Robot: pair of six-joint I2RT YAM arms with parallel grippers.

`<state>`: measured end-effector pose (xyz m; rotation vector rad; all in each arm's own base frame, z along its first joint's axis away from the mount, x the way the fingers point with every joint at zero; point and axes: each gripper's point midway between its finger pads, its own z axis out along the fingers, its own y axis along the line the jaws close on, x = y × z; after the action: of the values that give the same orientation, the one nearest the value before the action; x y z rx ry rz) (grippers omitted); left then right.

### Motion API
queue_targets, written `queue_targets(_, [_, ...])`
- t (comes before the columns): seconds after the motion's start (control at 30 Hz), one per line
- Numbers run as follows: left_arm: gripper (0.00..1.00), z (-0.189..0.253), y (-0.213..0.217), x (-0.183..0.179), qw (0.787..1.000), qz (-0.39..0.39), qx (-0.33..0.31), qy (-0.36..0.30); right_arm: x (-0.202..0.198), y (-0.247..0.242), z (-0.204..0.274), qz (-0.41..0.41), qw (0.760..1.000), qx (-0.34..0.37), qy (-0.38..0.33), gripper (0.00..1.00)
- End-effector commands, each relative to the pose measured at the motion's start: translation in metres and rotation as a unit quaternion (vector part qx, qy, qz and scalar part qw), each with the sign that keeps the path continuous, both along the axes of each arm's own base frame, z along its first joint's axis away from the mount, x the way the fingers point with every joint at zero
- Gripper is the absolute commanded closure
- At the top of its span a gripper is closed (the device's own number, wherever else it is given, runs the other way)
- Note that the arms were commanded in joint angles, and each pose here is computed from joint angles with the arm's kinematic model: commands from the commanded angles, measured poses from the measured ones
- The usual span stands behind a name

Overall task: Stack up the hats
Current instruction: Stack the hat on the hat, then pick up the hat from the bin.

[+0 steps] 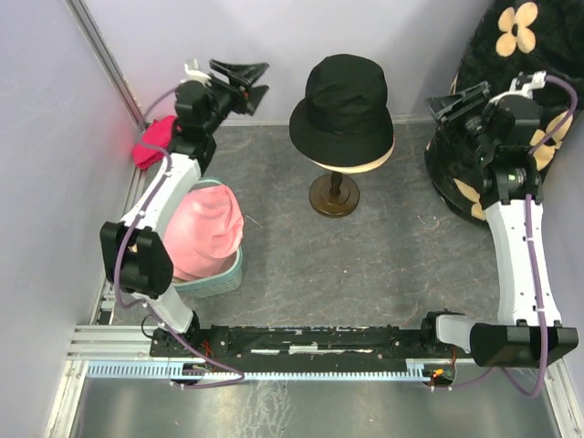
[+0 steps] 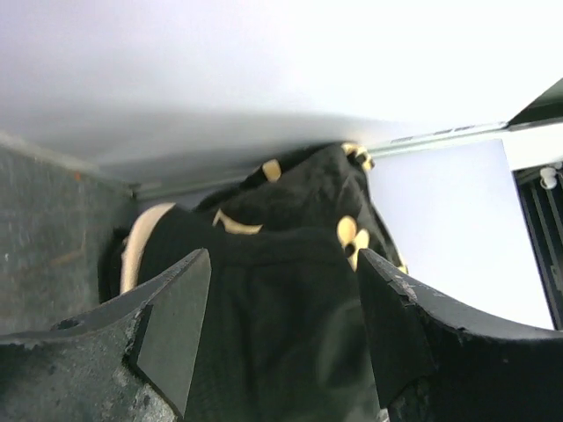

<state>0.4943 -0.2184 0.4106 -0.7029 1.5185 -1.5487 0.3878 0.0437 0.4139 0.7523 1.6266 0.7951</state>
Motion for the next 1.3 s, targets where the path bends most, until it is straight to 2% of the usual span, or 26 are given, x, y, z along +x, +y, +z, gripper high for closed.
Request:
queue_targets(0.0, [0.25,0.089,0.053,-0.03,0.99,0.081,0.084,-0.074,0.01,-0.006,0.061,-0.004,0.997,-0.04,-0.067,0.5])
queue_targets(0.1, [0.24,0.103,0.088,-0.051,0.974,0.131,0.173,-0.067,0.02,-0.002,0.093,0.002,0.994,-0.058,-0.09,0.5])
queue_targets(0.2, [0.22,0.099,0.121,-0.076,0.953,0.192,0.231,-0.039,0.037,0.013,0.111,0.025,0.991,-0.083,-0.101,0.5])
queue_targets(0.37, [0.22,0.08,0.154,-0.109,0.923,0.243,0.298,0.015,0.053,0.076,0.133,0.095,0.98,-0.131,-0.117,0.51])
queue_targets(0.43, [0.22,0.072,0.165,-0.124,0.913,0.257,0.315,0.036,0.047,0.105,0.148,0.123,0.972,-0.145,-0.138,0.52])
queue_targets(0.67, [0.21,0.052,0.201,-0.189,0.882,0.312,0.343,0.08,0.026,0.206,0.13,0.231,0.942,-0.186,-0.157,0.53])
queue_targets(0.8, [0.21,0.036,0.207,-0.224,0.879,0.314,0.344,0.102,-0.002,0.253,0.116,0.274,0.921,-0.223,-0.164,0.53])
queue_targets(0.97, [0.22,0.019,0.215,-0.254,0.872,0.319,0.348,0.129,-0.041,0.292,0.101,0.316,0.899,-0.246,-0.176,0.53])
queue_targets(1.1, [0.23,-0.002,0.217,-0.269,0.869,0.313,0.351,0.154,-0.069,0.313,0.083,0.339,0.885,-0.269,-0.173,0.53])
queue_targets(1.27, [0.24,-0.028,0.223,-0.282,0.855,0.31,0.366,0.196,-0.095,0.333,0.05,0.374,0.87,-0.28,-0.158,0.53])
